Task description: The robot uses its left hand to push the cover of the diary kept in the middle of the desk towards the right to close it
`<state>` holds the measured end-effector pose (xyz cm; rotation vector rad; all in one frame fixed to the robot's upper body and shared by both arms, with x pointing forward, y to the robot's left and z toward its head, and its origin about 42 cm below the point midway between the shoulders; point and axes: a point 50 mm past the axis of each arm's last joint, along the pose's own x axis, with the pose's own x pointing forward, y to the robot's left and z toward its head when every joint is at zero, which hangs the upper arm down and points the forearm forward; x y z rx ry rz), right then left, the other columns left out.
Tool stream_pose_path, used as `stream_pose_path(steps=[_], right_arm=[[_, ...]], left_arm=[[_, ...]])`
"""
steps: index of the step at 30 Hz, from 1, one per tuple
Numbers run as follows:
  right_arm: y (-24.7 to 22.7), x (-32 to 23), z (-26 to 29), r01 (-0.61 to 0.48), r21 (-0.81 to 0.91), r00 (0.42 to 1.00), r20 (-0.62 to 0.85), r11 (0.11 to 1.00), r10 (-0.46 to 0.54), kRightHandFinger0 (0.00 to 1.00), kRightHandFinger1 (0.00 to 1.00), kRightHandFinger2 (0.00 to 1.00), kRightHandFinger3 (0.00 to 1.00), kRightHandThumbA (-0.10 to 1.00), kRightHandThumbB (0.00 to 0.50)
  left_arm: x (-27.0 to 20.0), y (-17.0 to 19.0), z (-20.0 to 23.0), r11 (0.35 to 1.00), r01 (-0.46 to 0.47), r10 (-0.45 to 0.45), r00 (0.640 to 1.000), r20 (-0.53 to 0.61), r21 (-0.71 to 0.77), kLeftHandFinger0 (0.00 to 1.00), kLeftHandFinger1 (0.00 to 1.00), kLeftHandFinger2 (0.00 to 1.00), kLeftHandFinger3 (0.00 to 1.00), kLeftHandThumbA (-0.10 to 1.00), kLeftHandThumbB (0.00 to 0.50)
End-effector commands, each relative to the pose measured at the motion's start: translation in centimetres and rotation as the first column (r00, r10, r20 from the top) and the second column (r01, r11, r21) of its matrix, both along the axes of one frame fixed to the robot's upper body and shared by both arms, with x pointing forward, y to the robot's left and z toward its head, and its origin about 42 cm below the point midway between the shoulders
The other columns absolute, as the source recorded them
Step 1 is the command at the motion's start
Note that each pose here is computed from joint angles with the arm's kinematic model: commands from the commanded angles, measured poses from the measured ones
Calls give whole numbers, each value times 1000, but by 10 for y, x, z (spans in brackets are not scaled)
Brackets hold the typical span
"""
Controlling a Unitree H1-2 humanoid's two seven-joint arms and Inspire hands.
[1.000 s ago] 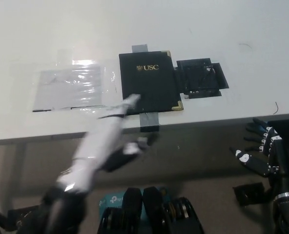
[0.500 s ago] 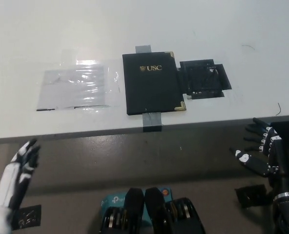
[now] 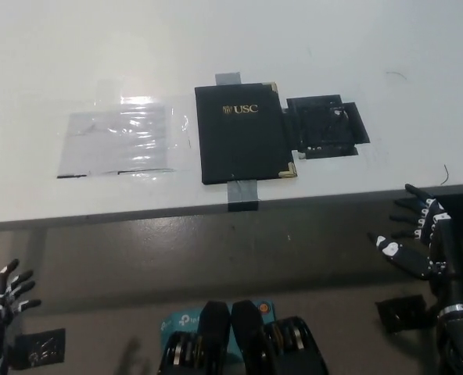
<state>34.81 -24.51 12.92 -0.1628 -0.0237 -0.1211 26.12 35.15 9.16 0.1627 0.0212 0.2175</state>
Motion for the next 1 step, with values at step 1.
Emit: stream_pose_path(steps=[1], right_arm=[[1,9,19,5,-12,996,85,1000,-4,424,615,727,850,893,98]], left_arm=[[5,5,16,999,27,-25,994,104,-19,713,837,831,903,1000,316]])
